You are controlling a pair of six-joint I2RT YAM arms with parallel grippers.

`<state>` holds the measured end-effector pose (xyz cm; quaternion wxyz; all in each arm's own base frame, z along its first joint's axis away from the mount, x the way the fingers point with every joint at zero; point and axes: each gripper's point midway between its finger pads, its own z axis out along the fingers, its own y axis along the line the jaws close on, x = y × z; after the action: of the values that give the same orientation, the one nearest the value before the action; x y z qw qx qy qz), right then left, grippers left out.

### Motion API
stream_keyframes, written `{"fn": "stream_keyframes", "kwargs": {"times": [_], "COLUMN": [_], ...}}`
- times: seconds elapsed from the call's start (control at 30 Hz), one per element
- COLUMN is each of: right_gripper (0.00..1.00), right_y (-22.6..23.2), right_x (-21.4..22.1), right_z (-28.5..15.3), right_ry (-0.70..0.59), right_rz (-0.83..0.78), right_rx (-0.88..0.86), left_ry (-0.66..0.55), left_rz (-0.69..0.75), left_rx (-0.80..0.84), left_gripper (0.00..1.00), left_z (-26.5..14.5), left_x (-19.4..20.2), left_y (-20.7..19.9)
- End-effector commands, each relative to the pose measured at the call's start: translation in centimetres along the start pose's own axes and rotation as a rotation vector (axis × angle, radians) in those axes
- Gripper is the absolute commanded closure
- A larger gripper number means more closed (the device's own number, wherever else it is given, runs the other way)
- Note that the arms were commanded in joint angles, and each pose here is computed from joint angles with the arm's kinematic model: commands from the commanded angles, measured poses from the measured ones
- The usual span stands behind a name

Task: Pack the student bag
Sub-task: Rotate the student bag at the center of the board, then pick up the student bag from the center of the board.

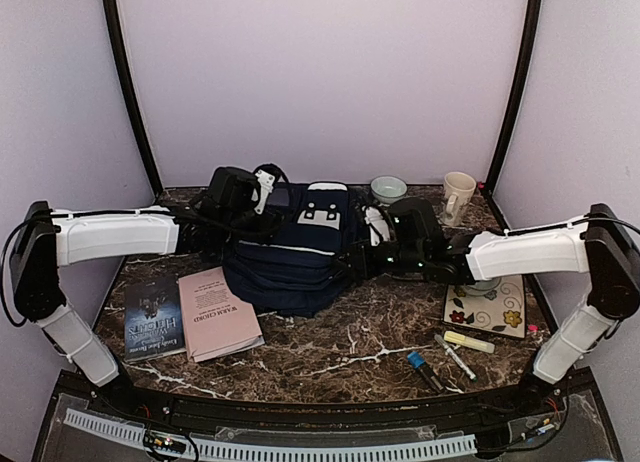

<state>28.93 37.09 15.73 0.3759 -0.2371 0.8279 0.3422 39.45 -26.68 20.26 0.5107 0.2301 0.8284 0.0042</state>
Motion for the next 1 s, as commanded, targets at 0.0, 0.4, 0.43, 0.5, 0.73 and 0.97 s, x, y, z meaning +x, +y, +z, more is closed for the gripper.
{"fn": "stream_keyframes", "kwargs": {"times": [0.0,0.4,0.43,0.5,0.73,0.97], "right_gripper": [0.49,0.41,0.40,0.40,0.39,0.38], "right_y": [-1.2,-3.8,-4.2,-4.7,-5.4,-6.3], "right_x": [-0.8,0.0,0.6,0.9,2.4,3.8], "right_z": [-1.5,-6.4,-6.6,-7.1,-6.7,-6.1], "right_ry": [-0.082,-0.192,-0.194,-0.212,-0.203,-0.192], "right_rz": [-0.025,-0.018,-0.020,-0.022,-0.051,-0.081], "right_rx": [0.068,0.197,0.206,0.226,0.237,0.254], "left_ry": [-0.163,-0.317,-0.313,-0.304,-0.278,-0.151], "left_rz": [0.075,0.268,0.281,0.304,0.361,0.416], "left_rx": [0.177,0.505,0.546,0.612,0.726,0.705], "left_gripper": [0.24,0.25,0.25,0.25,0.26,0.28], "left_z": [-2.2,-5.2,-5.5,-5.9,-6.4,-3.7], "left_x": [-2.1,-1.7,-1.3,-0.5,1.1,4.0], "left_y": [-2.8,-8.3,-8.9,-9.9,-12.9,-17.1]}}
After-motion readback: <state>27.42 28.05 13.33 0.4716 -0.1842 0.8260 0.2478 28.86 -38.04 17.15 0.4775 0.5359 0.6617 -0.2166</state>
